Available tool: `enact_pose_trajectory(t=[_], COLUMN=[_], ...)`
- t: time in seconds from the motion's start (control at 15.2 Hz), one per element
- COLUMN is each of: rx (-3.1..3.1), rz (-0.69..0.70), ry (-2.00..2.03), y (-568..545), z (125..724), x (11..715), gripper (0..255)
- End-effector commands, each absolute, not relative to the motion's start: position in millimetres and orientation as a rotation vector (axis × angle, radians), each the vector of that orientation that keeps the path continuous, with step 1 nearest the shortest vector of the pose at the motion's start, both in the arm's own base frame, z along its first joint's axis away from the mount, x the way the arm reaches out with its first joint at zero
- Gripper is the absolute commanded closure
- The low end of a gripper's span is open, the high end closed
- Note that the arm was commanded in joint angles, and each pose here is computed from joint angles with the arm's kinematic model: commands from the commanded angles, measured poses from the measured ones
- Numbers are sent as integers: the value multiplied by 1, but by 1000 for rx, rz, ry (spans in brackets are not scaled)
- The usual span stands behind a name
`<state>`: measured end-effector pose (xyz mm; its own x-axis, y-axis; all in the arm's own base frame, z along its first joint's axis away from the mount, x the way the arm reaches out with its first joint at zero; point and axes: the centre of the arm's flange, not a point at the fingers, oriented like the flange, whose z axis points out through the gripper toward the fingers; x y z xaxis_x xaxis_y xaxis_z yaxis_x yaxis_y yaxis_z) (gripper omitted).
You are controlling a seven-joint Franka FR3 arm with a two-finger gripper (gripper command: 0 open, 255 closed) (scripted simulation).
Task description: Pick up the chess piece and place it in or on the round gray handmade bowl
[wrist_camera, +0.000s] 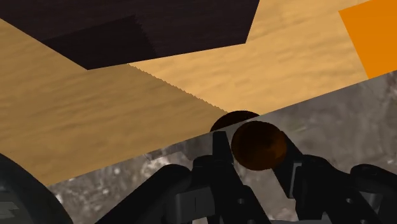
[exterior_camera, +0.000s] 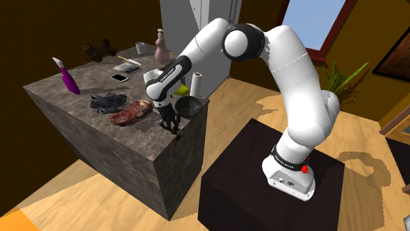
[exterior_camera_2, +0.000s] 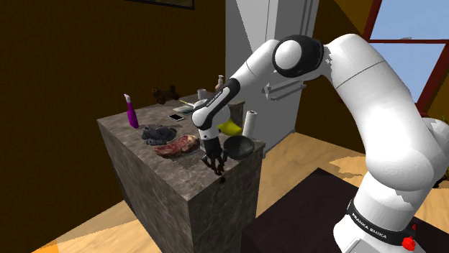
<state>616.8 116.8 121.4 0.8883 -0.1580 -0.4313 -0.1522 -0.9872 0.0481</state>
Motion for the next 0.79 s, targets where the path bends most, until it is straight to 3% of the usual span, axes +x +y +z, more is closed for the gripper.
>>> enact_pose_trajectory(t=[0.0,0.73], rx=[3037,3037], rz=[-712,-712], ry=[-249,-249], y=[119,116], z=[117,151], x=[614,613], gripper=[255,255])
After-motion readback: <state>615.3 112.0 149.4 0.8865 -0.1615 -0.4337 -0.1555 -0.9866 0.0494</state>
